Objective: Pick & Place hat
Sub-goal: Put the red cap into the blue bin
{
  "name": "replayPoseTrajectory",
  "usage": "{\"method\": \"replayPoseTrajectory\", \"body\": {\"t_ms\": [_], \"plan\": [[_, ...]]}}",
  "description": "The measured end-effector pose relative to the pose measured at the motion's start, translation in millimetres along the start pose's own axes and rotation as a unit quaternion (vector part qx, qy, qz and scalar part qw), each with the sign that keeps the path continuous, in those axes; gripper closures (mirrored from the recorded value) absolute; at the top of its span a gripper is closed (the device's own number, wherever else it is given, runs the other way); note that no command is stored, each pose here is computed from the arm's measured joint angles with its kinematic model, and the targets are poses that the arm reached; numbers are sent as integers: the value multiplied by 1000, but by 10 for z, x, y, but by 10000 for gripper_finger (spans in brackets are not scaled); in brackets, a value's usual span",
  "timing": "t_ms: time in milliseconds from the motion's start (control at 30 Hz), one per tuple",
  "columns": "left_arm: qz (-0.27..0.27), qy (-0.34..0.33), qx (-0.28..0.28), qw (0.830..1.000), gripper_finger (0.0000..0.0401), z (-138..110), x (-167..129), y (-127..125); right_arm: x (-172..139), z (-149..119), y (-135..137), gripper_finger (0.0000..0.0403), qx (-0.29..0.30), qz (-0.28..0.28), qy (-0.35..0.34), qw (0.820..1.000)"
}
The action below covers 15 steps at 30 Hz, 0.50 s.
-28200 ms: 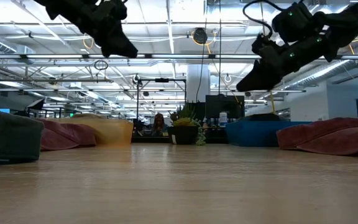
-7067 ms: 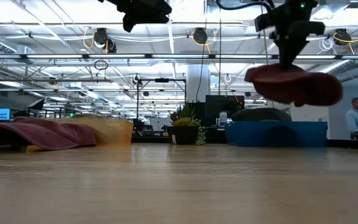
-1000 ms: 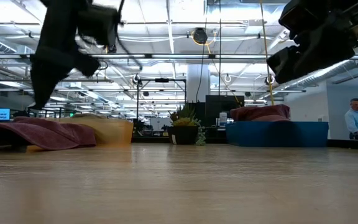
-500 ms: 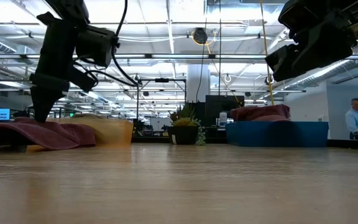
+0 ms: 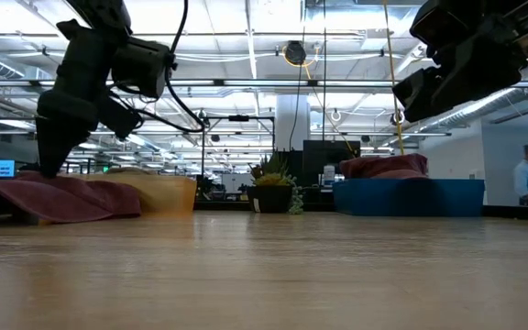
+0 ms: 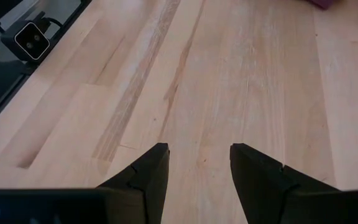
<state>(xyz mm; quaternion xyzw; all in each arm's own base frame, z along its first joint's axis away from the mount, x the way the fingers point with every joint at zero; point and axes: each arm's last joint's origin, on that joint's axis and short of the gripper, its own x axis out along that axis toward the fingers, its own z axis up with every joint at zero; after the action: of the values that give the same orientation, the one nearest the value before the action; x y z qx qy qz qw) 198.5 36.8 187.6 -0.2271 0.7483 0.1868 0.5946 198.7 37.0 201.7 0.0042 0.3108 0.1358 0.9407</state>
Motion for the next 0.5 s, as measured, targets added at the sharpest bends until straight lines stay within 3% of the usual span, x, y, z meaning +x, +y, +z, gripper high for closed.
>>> {"method": "replayPoseTrajectory", "body": {"t_ms": [333, 500], "plan": [[-10, -28, 34, 999, 269, 46, 0, -38, 0, -30, -1, 248, 23, -1, 15, 1000], [-11, -37, 66, 997, 312, 40, 3, -98, 0, -31, -1, 248, 23, -1, 16, 1000]]}}
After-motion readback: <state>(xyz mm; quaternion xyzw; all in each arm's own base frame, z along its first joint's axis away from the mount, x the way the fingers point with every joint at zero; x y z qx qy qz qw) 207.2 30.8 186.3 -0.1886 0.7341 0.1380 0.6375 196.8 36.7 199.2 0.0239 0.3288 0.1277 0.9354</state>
